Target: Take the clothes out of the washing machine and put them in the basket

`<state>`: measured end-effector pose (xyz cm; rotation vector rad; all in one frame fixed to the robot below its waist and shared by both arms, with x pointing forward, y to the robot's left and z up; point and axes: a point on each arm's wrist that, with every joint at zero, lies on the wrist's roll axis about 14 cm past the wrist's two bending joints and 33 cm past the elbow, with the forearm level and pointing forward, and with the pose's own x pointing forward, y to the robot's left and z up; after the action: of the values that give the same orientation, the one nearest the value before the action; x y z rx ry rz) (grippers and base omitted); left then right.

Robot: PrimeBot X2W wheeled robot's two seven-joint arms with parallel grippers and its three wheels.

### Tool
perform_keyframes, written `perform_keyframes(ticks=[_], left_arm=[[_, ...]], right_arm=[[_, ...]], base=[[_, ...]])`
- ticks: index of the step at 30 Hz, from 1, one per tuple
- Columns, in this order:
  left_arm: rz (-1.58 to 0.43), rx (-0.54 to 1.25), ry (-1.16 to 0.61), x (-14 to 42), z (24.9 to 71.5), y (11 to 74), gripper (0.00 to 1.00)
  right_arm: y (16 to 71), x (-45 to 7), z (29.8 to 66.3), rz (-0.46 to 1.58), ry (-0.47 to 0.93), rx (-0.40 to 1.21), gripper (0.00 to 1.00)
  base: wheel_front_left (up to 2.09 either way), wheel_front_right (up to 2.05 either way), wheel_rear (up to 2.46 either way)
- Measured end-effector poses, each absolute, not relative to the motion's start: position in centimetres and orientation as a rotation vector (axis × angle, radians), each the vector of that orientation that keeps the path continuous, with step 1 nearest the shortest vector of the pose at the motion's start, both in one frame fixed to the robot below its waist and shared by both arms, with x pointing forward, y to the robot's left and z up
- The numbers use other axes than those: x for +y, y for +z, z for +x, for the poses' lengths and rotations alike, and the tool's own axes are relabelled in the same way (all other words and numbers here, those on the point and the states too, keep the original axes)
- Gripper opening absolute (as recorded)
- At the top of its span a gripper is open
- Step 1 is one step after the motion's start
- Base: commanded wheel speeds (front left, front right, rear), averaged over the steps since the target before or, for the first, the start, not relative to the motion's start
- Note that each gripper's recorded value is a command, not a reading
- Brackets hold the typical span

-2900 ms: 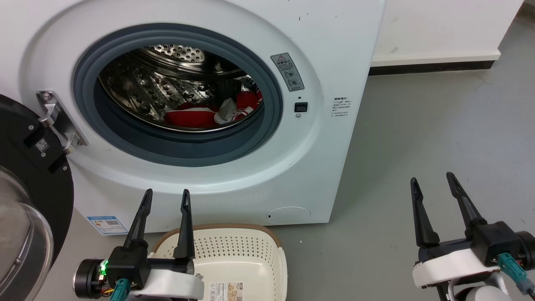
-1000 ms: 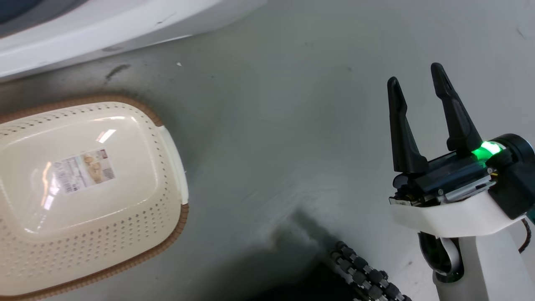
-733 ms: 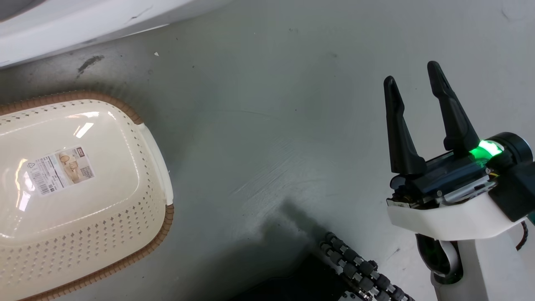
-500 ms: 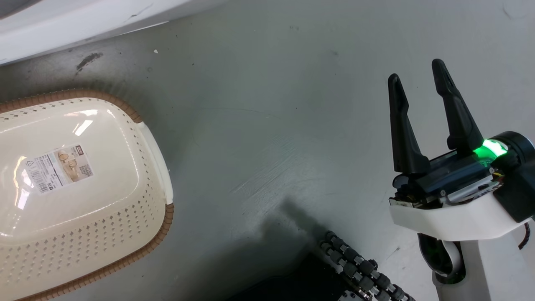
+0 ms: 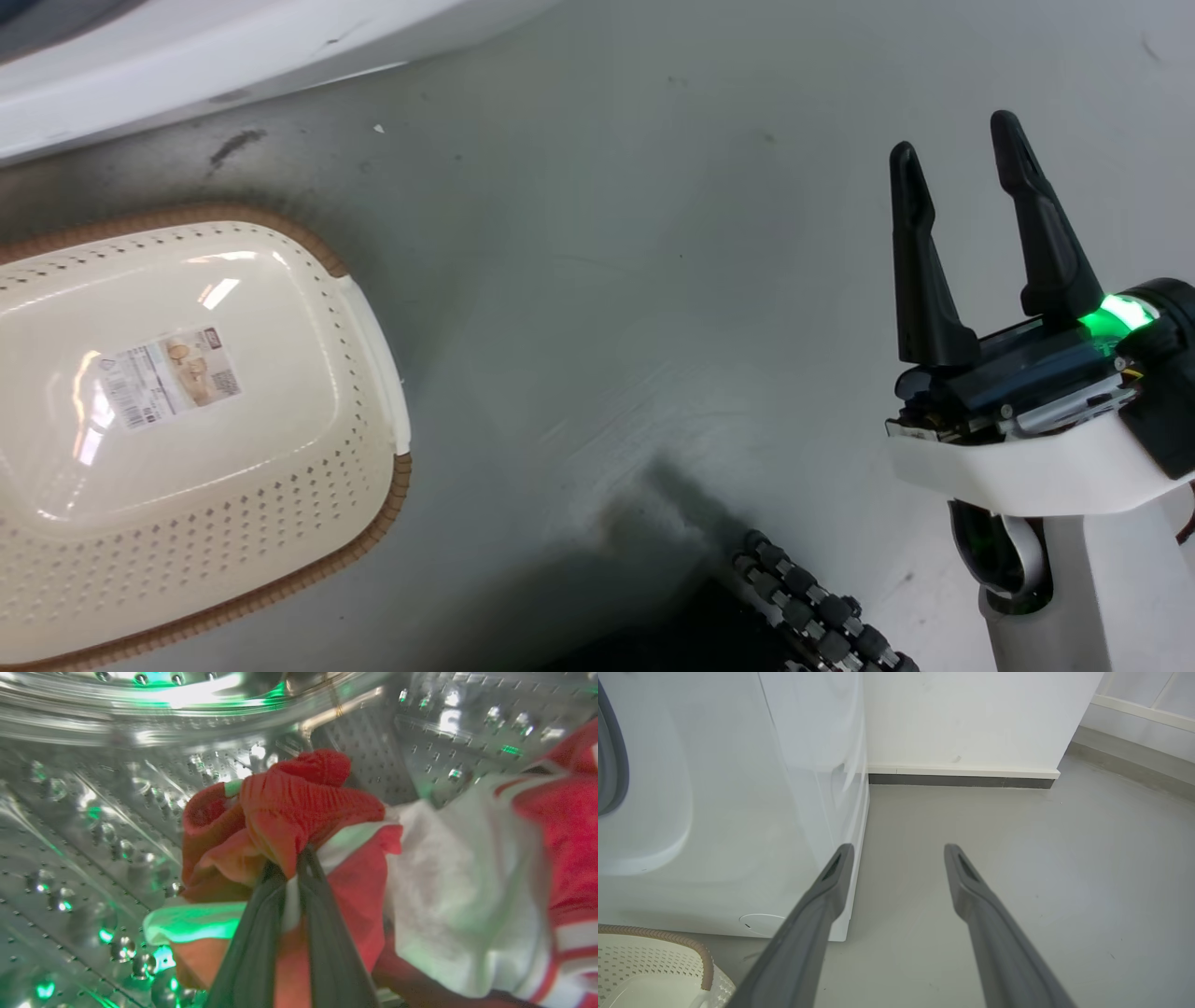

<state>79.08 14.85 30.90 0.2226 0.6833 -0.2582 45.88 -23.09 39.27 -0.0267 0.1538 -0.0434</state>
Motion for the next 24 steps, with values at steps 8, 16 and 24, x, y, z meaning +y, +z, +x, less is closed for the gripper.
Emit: perform_keyframes(ticks=[8,16,24], left_arm=[[0.171,0.496,-0.249,14.2,78.3,34.6,0.00],[0.098,0.337,-0.263,13.4,74.1,38.7,0.00],[0.090,0.220,-0.277,13.4,68.5,42.5,0.00]], right_arm=[[41.7,-23.1,46.4,-0.059,-0.035,0.085,1.00],[44.9,-22.7,45.6,-0.091,-0.029,0.016,1.00],[48.1,-21.4,44.4,-0.084,-0.002,-0.053,1.00]], base=[[0.00,0.00,0.00],[0.00,0.00,0.00],[0.00,0.00,0.00]])
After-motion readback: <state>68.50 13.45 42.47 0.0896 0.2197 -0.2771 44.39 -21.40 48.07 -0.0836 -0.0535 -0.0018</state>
